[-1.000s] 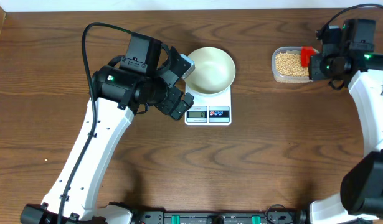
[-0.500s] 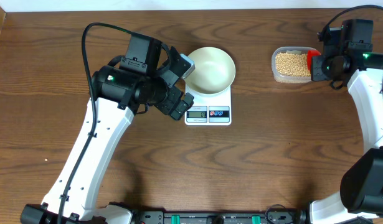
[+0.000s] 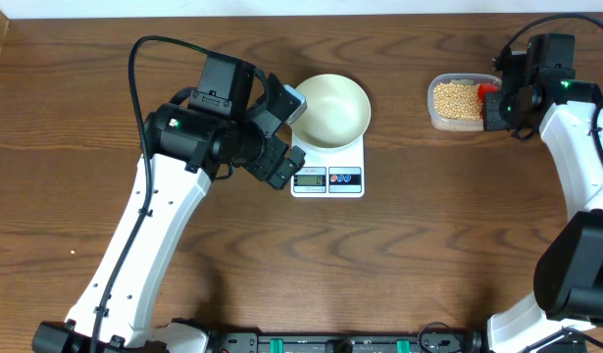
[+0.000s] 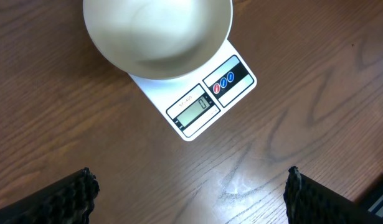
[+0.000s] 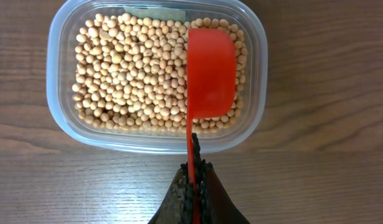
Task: Scoop item into bowl and weigh 50g on scale
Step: 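Lower the red scoop with the right gripper into the soybean tub, then scoop soybeans with the red scoop and lift it out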
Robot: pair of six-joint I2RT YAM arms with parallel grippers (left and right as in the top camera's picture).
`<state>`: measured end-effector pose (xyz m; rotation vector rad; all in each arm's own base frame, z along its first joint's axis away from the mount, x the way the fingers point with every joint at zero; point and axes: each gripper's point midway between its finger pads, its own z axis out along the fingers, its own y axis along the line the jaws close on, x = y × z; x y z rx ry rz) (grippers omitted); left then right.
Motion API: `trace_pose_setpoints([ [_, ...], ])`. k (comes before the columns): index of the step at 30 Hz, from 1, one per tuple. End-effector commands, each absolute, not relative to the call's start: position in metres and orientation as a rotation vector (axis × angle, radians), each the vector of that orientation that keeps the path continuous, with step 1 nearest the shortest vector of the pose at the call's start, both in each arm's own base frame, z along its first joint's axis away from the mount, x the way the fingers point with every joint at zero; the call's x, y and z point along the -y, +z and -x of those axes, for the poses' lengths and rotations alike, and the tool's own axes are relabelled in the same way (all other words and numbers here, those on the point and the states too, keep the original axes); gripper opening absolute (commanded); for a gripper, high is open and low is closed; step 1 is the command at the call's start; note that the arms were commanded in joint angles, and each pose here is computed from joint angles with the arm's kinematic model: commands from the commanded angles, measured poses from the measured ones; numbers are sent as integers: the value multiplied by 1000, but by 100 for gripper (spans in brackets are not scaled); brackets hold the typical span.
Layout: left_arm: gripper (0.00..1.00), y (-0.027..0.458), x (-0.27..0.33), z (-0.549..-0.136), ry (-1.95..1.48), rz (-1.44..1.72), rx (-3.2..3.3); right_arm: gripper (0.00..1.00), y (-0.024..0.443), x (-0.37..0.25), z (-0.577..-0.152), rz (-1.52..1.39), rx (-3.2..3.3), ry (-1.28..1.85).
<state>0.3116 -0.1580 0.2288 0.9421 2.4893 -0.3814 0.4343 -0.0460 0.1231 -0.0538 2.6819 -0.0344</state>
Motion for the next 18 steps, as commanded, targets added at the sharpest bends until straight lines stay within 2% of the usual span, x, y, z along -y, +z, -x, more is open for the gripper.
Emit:
trace_pose_setpoints([
  [1,98,233,161,-313,-393,-943,-2480,1,116,36,-439,1,-2694,56],
  [11,98,233,161,-313,-393,-943,-2480,1,114,6,-438,-244,-2694,367],
  [18,98,233,161,-313,-393,-943,-2480,1,114,6,-436,-398,-2683,477],
])
